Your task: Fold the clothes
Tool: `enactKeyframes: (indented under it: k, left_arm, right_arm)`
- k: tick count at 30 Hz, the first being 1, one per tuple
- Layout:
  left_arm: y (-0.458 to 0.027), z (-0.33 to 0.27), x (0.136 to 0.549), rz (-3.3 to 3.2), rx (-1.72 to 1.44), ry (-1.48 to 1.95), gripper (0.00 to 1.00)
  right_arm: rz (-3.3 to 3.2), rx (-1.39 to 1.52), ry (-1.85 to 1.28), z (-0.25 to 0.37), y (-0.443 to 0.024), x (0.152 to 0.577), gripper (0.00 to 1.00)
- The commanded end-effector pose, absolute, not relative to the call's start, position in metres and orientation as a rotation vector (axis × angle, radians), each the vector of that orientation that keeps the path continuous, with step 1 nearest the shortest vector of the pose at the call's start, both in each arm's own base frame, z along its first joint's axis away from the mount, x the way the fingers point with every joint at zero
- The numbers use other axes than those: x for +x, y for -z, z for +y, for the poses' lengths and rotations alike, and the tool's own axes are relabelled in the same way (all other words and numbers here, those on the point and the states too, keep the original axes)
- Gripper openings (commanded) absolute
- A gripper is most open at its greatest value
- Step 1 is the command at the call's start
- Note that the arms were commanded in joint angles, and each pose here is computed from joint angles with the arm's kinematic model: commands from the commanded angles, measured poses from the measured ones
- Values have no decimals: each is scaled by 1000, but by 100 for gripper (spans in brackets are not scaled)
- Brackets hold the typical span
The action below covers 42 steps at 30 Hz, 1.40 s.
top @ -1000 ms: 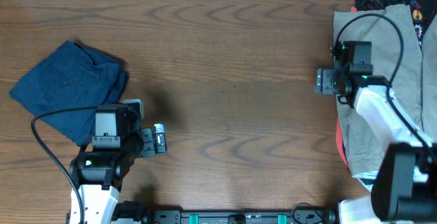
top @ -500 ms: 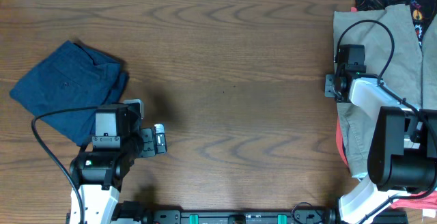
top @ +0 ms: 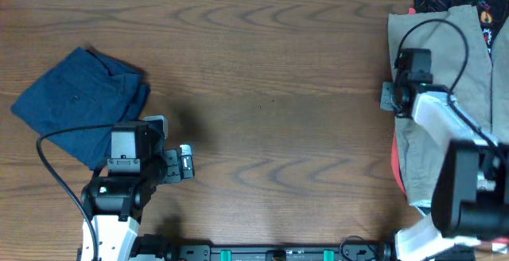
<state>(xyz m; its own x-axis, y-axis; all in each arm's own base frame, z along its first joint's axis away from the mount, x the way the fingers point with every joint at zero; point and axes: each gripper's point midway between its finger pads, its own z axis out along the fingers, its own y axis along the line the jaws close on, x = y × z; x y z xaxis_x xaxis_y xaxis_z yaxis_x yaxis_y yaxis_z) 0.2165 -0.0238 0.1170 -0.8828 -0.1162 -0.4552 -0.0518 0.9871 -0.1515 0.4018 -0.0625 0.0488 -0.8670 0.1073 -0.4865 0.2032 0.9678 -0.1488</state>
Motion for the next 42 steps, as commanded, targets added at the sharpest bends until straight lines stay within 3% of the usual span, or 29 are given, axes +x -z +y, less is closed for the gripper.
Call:
enactKeyframes:
  k: [1, 6, 12, 19, 28, 29, 30, 33, 34, 42]
  left_arm:
    - [-124, -25, 220, 2637, -122, 192, 98]
    - [-124, -25, 220, 2637, -122, 192, 98]
    - [-124, -25, 220, 2636, -121, 192, 98]
    - [-125, -25, 221, 2631, -121, 192, 98]
    - [-128, -25, 227, 2606, -119, 194, 98]
    - [-128, -26, 227, 2603, -118, 195, 98]
    - [-128, -26, 227, 2603, -118, 194, 98]
    - [-128, -26, 227, 2603, -119, 195, 98]
    - [-128, -26, 227, 2604, -127, 202, 98]
    - [-131, -48, 224, 2604, -353, 442, 98]
  right_arm:
    - [2412, 203, 81, -45, -132, 431, 1]
    - [2290, 148, -32, -28, -183, 429, 1]
    - [2326, 88, -148, -5, -180, 421, 1]
    - [2207, -236, -653, 96, -208, 413, 3]
    - [2072, -473, -757, 194, -229, 403, 8]
    - [2082, -482, -742, 202, -225, 400, 11]
    - [2100, -486, -722, 207, -220, 399, 22]
    - [2178, -462, -622, 207, -201, 396, 91]
    - [2209, -444, -576, 202, -194, 397, 99]
    - [2466, -212, -64, 111, -144, 389, 99]
